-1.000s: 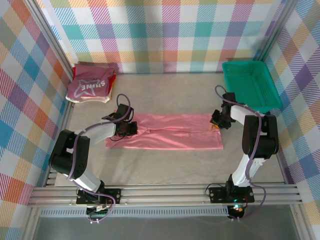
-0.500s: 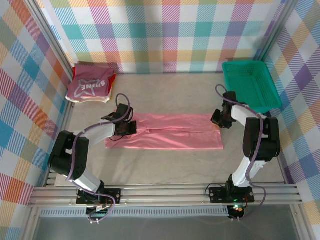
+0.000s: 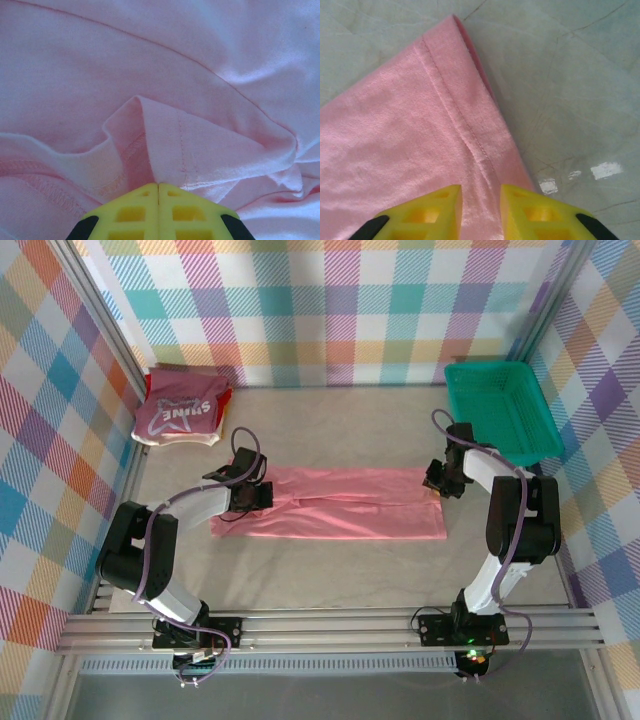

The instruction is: Fold and stack the t-shirts

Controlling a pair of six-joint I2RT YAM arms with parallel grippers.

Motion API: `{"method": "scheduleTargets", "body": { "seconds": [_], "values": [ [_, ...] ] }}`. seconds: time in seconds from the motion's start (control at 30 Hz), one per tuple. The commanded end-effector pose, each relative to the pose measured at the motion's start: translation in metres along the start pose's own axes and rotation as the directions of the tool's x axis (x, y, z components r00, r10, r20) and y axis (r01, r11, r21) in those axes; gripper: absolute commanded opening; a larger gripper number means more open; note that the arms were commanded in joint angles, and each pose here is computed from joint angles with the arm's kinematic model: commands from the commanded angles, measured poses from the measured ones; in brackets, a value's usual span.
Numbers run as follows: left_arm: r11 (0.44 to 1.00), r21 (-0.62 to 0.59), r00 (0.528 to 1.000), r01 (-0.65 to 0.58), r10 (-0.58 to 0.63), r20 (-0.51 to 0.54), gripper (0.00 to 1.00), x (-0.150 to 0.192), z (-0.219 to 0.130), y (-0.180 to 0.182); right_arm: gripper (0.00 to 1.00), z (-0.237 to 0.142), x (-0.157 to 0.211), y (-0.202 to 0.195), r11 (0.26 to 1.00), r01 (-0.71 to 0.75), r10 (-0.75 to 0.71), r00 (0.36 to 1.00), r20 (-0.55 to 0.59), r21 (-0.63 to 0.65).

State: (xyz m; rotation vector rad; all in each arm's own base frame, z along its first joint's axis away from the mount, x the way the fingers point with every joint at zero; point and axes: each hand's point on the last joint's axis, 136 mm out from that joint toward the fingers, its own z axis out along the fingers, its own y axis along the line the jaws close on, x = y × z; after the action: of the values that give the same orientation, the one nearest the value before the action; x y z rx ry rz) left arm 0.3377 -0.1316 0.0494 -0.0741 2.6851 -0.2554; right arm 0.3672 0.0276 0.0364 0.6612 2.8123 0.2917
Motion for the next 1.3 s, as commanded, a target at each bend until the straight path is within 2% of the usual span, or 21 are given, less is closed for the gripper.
{"method": "scheduleTargets", "body": {
  "seconds": [0.0, 0.07, 0.2, 0.27, 0.4, 0.5, 0.53, 0.57, 0.63, 0.8, 1.07, 1.27],
  "values": [
    [1.000, 0.022, 1.000, 0.021, -0.021, 0.020, 0.00, -0.002, -0.017, -0.006, 0.18, 0.001, 0.009, -0.006, 1.000, -0.003, 0.004, 0.999, -0.038, 0.015],
    [0.999, 0.021, 0.999, 0.036, -0.037, 0.027, 0.00, -0.003, -0.025, -0.006, 0.13, 0.001, 0.009, -0.008, 1.000, -0.003, 0.003, 1.000, -0.031, 0.020],
    [0.999, 0.028, 0.998, 0.043, -0.044, 0.035, 0.00, -0.003, -0.038, -0.007, 0.12, 0.000, 0.005, -0.006, 1.000, -0.003, 0.003, 1.000, -0.019, 0.015],
    [0.999, 0.027, 0.999, 0.044, -0.044, 0.016, 0.16, 0.000, -0.038, -0.008, 0.14, 0.000, 0.004, -0.004, 1.000, -0.001, 0.001, 1.000, -0.022, 0.010],
    [0.997, 0.058, 0.998, 0.059, -0.059, 0.001, 0.17, 0.005, -0.044, -0.014, 0.11, 0.001, 0.003, -0.004, 1.000, -0.002, 0.002, 1.000, -0.022, 0.010],
    [0.992, 0.105, 0.997, 0.076, -0.078, 0.021, 0.16, 0.003, -0.053, -0.021, 0.01, 0.001, 0.004, -0.006, 1.000, -0.001, 0.002, 1.000, -0.022, 0.016],
    [0.991, 0.107, 0.996, 0.079, -0.082, 0.026, 0.16, 0.002, -0.054, -0.021, 0.00, 0.002, 0.005, -0.006, 1.000, -0.002, 0.002, 1.000, -0.024, 0.017],
    [0.992, 0.094, 0.996, 0.084, -0.088, 0.034, 0.18, 0.001, -0.055, -0.019, 0.00, 0.002, 0.005, -0.006, 1.000, -0.002, 0.002, 1.000, -0.023, 0.015],
    [0.993, 0.077, 0.994, 0.095, -0.098, 0.039, 0.29, 0.001, -0.054, -0.015, 0.00, 0.001, 0.005, -0.006, 1.000, -0.003, 0.004, 1.000, -0.023, 0.013],
    [0.992, 0.086, 0.995, 0.095, -0.097, 0.018, 0.35, 0.002, -0.044, -0.018, 0.00, -0.012, 0.002, -0.001, 1.000, 0.000, 0.000, 1.000, 0.006, -0.007],
    [0.993, 0.073, 0.996, 0.088, -0.090, 0.018, 0.38, 0.000, -0.034, -0.017, 0.00, -0.034, -0.010, 0.011, 0.998, -0.003, 0.006, 0.998, 0.061, -0.055],
    [0.994, 0.066, 0.996, 0.086, -0.087, 0.005, 0.38, 0.003, -0.029, -0.016, 0.00, -0.033, -0.013, 0.009, 0.999, -0.006, 0.009, 0.998, 0.062, -0.045]
  ]
}}
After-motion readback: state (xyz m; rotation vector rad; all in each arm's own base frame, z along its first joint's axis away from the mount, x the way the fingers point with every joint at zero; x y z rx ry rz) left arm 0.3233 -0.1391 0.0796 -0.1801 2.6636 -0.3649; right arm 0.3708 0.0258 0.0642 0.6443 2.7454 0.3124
